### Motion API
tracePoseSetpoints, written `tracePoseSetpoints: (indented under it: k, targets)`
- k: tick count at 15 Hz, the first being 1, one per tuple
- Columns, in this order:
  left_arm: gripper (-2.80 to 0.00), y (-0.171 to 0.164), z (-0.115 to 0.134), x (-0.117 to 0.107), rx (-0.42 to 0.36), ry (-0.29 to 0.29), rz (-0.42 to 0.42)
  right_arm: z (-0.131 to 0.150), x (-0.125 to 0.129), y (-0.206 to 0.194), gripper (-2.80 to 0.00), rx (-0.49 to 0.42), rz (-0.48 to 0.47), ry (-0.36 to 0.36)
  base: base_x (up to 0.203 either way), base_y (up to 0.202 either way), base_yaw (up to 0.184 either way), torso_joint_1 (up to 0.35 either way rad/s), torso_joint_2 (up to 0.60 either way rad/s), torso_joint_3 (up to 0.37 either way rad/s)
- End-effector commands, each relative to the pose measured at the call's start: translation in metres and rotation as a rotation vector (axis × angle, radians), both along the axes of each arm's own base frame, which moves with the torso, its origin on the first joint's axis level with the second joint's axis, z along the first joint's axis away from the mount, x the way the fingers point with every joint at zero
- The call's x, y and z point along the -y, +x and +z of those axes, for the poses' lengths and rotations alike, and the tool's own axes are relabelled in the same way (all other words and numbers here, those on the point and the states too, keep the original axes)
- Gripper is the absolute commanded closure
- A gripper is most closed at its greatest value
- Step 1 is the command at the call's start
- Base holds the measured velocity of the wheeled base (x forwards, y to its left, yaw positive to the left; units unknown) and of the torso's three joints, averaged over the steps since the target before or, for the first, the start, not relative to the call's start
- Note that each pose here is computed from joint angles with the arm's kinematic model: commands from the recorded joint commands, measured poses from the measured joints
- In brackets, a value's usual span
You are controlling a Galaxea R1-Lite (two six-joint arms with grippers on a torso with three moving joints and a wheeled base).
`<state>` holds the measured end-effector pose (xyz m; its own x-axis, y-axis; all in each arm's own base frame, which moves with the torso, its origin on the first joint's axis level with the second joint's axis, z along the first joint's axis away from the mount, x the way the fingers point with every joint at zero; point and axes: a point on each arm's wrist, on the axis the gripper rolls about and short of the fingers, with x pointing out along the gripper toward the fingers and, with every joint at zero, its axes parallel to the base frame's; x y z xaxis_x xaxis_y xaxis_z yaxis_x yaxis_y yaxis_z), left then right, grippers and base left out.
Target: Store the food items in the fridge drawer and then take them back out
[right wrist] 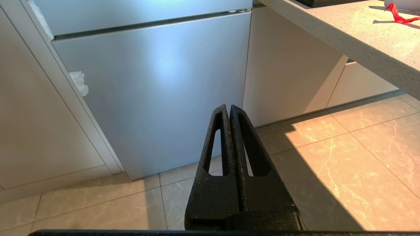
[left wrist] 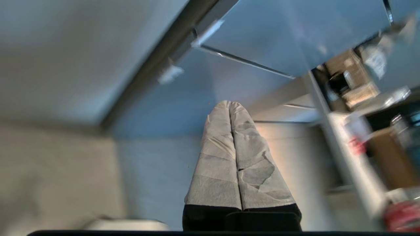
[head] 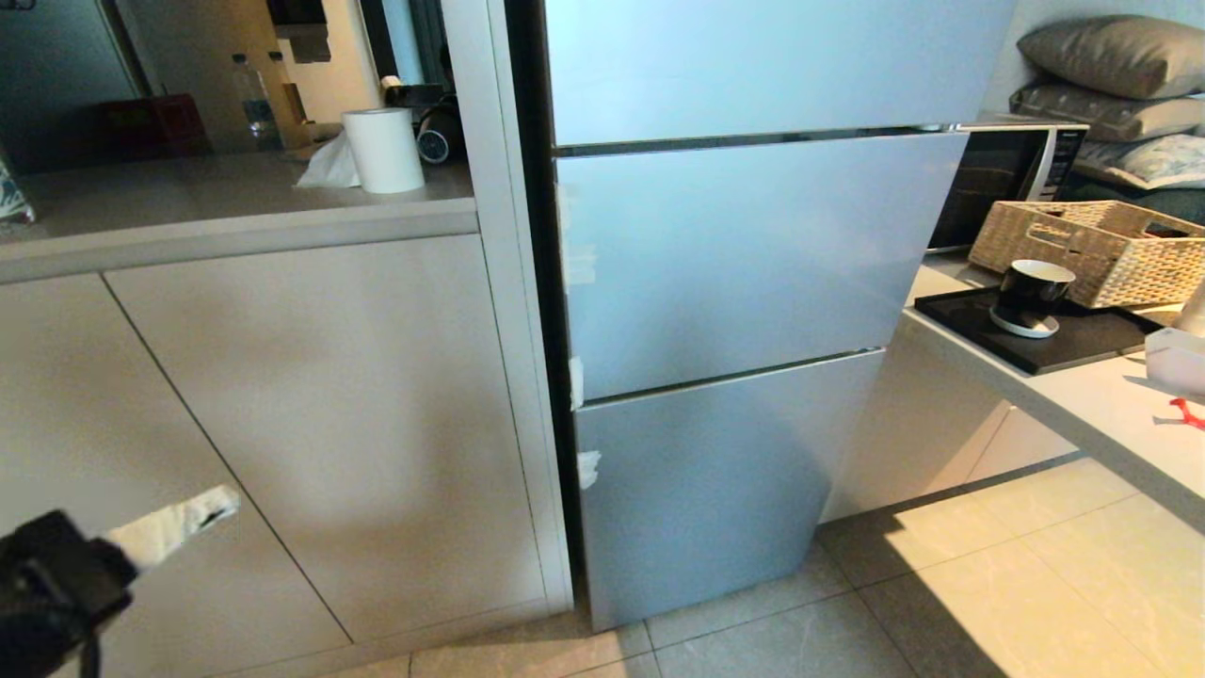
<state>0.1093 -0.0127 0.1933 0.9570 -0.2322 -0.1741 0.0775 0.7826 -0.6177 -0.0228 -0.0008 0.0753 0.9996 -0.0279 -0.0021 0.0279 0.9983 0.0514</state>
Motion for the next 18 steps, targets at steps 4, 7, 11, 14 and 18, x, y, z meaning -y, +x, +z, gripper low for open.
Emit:
tracePoseSetpoints:
  k: [4,7,11,14,18]
  targets:
    - [0.00,0.125,-0.039,0.015,-0.197,-0.159,0.001,0.000,0.000,0.000,0.00,-0.001,0.000,0.001,0.000,0.000,0.000,0.000,0.00,0.000]
    - [0.00,0.187,-0.029,0.032,-0.048,-0.268,-0.061,0.000,0.000,0.000,0.00,-0.001,0.000,0.001,0.000,0.000,0.000,0.000,0.00,0.000]
    - [0.00,0.248,0.003,0.063,0.121,-0.384,-0.153,0.000,0.000,0.000,0.00,-0.001,0.000,0.001,0.000,0.000,0.000,0.000,0.00,0.000]
    - [0.00,0.289,-0.002,0.089,0.170,-0.416,-0.207,0.000,0.000,0.000,0.00,-0.001,0.000,0.001,0.000,0.000,0.000,0.000,0.00,0.000]
    - [0.00,0.323,-0.009,0.118,0.254,-0.440,-0.256,0.000,0.000,0.000,0.00,-0.001,0.000,0.001,0.000,0.000,0.000,0.000,0.00,0.000]
